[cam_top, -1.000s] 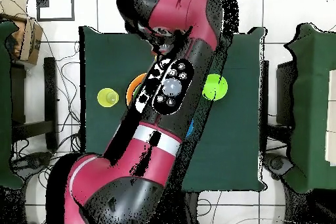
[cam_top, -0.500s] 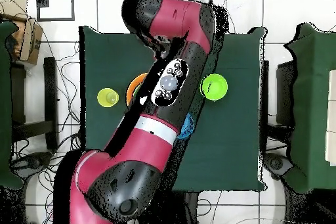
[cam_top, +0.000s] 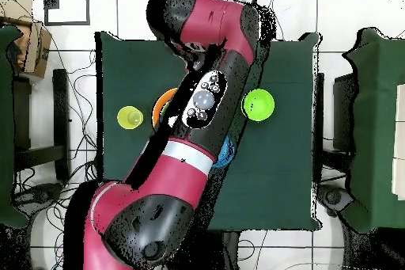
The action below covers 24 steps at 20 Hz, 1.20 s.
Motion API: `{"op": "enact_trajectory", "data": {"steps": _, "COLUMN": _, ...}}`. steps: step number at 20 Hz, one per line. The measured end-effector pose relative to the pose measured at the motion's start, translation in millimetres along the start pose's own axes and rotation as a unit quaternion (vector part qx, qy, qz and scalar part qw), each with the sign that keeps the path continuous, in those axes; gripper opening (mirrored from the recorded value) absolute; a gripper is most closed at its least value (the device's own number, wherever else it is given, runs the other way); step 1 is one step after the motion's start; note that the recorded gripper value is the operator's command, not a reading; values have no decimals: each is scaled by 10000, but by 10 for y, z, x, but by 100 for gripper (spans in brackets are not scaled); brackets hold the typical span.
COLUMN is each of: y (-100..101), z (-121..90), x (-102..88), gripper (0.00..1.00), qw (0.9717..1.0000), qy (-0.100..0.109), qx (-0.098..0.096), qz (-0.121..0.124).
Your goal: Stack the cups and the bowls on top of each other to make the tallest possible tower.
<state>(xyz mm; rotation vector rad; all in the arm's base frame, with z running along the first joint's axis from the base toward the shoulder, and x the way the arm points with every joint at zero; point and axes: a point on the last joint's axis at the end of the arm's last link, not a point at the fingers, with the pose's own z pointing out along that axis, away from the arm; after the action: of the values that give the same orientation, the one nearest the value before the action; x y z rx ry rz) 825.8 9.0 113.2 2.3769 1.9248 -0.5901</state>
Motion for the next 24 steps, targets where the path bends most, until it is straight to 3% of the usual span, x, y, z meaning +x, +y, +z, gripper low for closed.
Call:
{"op": "enact_trajectory", "data": {"steps": 14, "y": -14, "z": -655, "x": -111, "gripper": 0, "qw": 9990, "qy": 156, "qx": -401, "qz": 101}}
{"op": "enact_trajectory", "data": {"steps": 24, "y": -85, "z": -748, "x": 29, "gripper": 0, "qw": 9988, "qy": 210, "qx": -430, "qz": 58}}
